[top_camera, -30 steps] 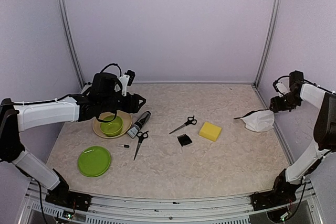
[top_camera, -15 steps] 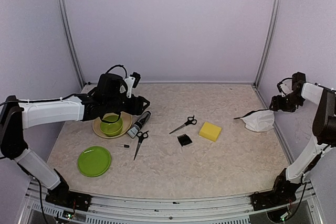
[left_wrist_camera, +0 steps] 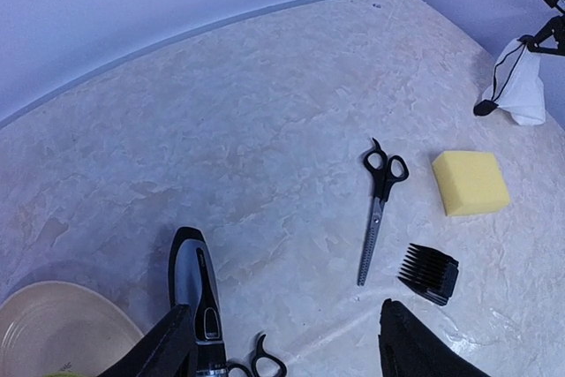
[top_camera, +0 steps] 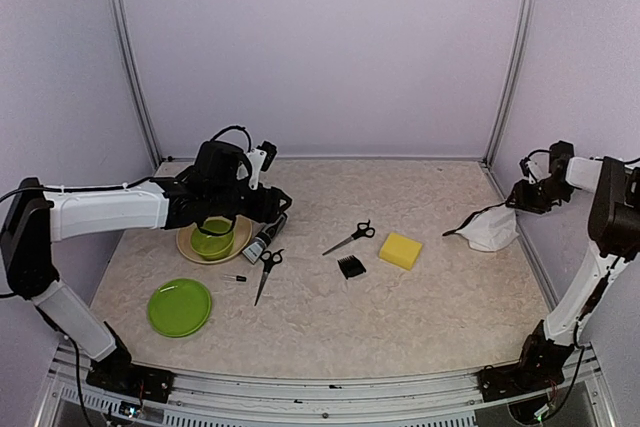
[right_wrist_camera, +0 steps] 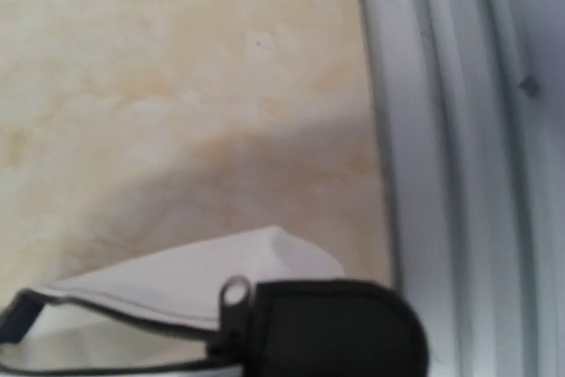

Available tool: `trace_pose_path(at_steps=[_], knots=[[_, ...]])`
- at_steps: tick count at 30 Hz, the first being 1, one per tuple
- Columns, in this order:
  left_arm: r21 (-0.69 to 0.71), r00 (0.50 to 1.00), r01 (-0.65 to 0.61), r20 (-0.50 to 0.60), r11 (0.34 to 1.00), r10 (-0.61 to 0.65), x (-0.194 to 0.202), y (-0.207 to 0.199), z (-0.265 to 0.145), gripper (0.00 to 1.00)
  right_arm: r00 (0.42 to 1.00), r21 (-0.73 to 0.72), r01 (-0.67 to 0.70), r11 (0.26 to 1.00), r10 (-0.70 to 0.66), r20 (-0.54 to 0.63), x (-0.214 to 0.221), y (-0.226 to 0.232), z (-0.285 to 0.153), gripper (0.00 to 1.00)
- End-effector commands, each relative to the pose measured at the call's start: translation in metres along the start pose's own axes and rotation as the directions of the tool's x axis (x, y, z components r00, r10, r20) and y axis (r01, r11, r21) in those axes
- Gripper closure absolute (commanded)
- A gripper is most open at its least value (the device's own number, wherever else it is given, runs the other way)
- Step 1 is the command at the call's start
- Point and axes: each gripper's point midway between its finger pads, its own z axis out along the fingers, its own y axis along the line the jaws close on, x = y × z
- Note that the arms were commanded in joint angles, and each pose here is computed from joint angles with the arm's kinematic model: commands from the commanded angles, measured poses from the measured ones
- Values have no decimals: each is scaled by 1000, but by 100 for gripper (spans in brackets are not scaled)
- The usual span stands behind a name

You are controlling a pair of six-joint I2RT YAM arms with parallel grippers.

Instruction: Sort the hair-cutting tools

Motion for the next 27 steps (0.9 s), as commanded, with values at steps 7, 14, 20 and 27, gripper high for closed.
trace_pose_path(at_steps=[7, 14, 20, 27], knots=[[44, 1000, -19, -4, 999, 19, -10, -31, 12, 31, 989, -285, 66, 956, -23, 149, -37, 39, 12, 73], [121, 1000, -19, -15, 992, 21, -16, -72, 28, 31, 954, -396, 237, 887, -136, 266, -40, 77, -16, 100], [266, 999, 35, -43, 963, -24, -5, -136, 51, 33, 905, -516, 360, 777, -155, 397, -26, 132, -81, 100], [438, 991, 126, -105, 890, -88, 9, -208, 85, 33, 855, -616, 470, 632, -153, 495, 6, 197, -139, 100]])
